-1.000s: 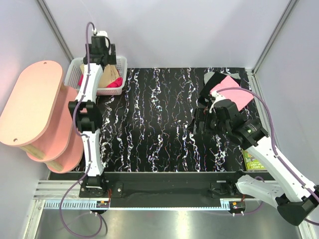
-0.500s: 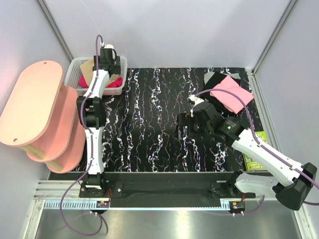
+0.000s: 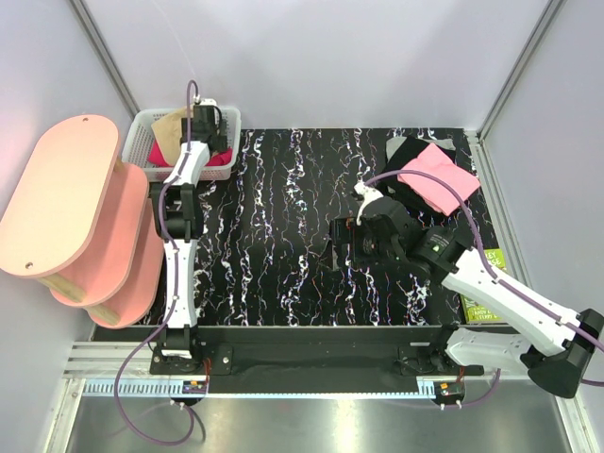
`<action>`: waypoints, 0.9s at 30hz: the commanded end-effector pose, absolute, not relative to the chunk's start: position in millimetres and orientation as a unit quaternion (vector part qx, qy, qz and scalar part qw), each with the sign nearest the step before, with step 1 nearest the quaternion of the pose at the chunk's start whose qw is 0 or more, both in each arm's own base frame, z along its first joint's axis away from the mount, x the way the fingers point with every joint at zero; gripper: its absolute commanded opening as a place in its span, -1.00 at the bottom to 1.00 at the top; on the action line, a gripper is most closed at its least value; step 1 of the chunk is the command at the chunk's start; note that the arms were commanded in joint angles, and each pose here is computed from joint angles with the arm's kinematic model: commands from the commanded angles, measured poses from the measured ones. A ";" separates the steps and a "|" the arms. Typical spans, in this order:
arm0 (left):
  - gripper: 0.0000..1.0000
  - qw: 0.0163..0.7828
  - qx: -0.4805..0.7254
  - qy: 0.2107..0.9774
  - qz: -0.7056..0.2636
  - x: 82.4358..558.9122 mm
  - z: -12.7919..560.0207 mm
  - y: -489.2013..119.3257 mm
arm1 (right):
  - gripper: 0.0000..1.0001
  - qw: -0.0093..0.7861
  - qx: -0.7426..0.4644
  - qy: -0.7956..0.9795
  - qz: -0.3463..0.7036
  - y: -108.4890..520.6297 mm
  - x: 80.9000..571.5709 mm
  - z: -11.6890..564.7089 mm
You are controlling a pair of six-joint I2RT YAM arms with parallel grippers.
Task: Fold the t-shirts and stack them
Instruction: Grab crumpled tshirt from bin with the left arm
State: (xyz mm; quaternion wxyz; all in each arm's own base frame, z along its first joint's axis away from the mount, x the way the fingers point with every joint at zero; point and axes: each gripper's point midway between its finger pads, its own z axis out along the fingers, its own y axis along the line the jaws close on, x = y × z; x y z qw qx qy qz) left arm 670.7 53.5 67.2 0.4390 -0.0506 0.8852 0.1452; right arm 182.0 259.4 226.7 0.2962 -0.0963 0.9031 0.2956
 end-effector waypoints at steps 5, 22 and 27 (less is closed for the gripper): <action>-0.33 0.474 -0.033 0.864 0.168 680.6 104.6 60.5 | 0.99 0.341 -0.080 0.873 0.339 267.4 184.0 271.3; -1.00 0.576 -0.047 0.811 0.094 639.0 287.8 37.0 | 0.99 0.346 -0.103 0.866 0.345 275.9 171.1 277.9; -1.00 0.624 -0.014 0.781 0.031 580.1 386.7 11.4 | 0.99 0.355 -0.108 0.864 0.341 272.2 165.8 276.9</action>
